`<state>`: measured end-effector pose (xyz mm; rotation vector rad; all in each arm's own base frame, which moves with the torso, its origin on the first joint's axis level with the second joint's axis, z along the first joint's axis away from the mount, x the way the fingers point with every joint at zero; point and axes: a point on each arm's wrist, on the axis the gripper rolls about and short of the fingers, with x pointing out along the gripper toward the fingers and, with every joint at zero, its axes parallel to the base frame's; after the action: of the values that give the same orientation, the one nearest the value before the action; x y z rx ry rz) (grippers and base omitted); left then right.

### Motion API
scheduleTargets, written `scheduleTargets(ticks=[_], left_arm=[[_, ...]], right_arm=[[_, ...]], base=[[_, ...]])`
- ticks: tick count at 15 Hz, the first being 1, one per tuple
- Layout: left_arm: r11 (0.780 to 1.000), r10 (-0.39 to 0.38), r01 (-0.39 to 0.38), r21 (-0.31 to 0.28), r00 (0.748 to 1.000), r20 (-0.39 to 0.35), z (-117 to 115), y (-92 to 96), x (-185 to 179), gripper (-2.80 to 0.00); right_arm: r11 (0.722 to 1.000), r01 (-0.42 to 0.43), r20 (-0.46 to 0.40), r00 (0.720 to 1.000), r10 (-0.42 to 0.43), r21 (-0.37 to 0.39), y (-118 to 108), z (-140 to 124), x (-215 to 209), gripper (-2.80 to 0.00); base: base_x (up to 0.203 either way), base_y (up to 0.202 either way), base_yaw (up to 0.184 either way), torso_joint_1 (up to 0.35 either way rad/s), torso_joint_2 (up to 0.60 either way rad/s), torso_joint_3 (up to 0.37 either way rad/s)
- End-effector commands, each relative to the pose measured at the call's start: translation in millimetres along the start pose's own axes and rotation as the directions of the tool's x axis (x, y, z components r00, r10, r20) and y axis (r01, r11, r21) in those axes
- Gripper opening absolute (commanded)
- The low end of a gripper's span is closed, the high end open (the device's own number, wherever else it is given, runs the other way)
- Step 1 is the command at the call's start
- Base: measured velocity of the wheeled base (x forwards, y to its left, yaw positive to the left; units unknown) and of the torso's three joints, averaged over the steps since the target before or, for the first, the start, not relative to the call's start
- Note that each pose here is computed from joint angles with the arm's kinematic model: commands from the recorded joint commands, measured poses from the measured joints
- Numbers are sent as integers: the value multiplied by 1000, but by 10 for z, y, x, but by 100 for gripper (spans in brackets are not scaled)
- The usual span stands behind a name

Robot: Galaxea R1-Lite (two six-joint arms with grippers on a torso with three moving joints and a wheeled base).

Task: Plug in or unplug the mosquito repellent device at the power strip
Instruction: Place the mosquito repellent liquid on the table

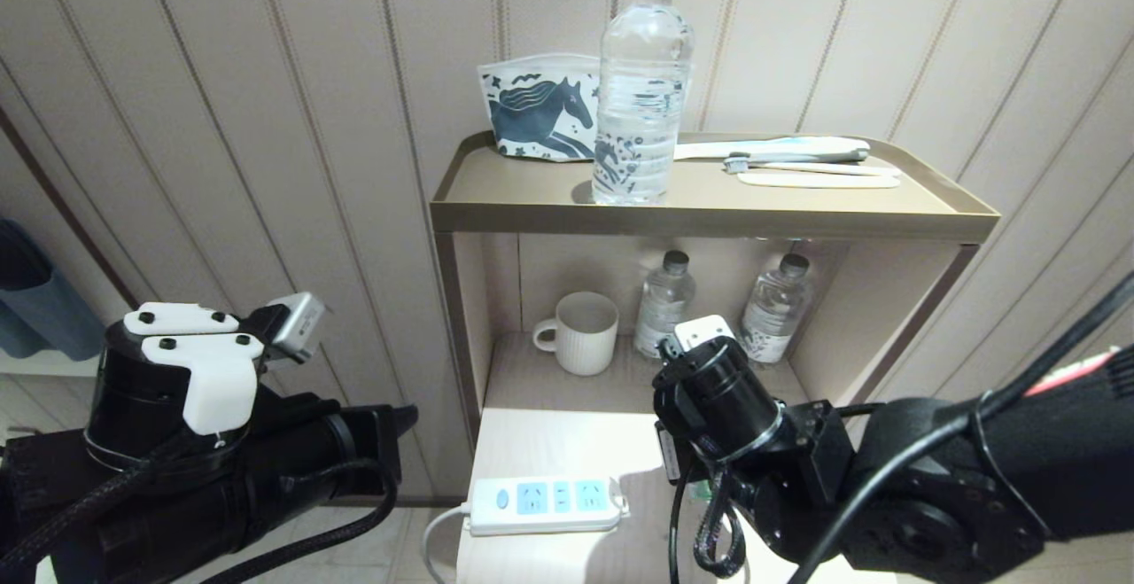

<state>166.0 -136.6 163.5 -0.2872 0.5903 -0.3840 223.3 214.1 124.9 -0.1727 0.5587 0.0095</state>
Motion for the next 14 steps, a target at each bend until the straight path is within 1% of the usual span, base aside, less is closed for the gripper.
scheduleTargets(ticks=[1,4,5,6,7,8,9,10,14], left_arm=[[1000,-13,13,-10,1000,25,3,19,-105,-280],[1000,-5,5,-8,999,37,-3,31,-138,-280],[1000,-4,4,-8,999,36,-3,31,-137,-280],[1000,2,-2,-7,1000,28,-15,34,-115,-280],[1000,2,-2,-7,1000,28,-16,34,-114,-280],[1000,3,-3,-7,1000,27,-17,34,-112,-280],[1000,4,-4,-7,1000,28,-17,35,-112,-280],[1000,4,-4,-9,1000,28,-20,37,-115,-280],[1000,11,-11,-7,1000,19,-47,52,-110,-280]], right_arm=[[998,39,180,982,-48,57,18,-100,19,-280],[989,129,301,943,-143,68,90,-368,238,-280],[985,167,313,934,-171,40,84,-473,291,-280],[982,184,343,921,-184,34,99,-527,341,-280],[979,199,385,901,-200,44,114,-579,387,-280],[974,224,400,890,-220,38,111,-659,431,-280],[969,246,398,887,-234,21,109,-704,462,-280],[965,260,399,884,-245,16,98,-686,457,-280],[962,271,397,882,-255,16,111,-682,507,-280]], base=[[0,0,0,0,0,0],[0,0,0,0,0,0],[0,0,0,0,0,0],[0,0,0,0,0,0],[0,0,0,0,0,0],[0,0,0,0,0,0],[0,0,0,0,0,0],[0,0,0,0,0,0],[0,0,0,0,0,0]])
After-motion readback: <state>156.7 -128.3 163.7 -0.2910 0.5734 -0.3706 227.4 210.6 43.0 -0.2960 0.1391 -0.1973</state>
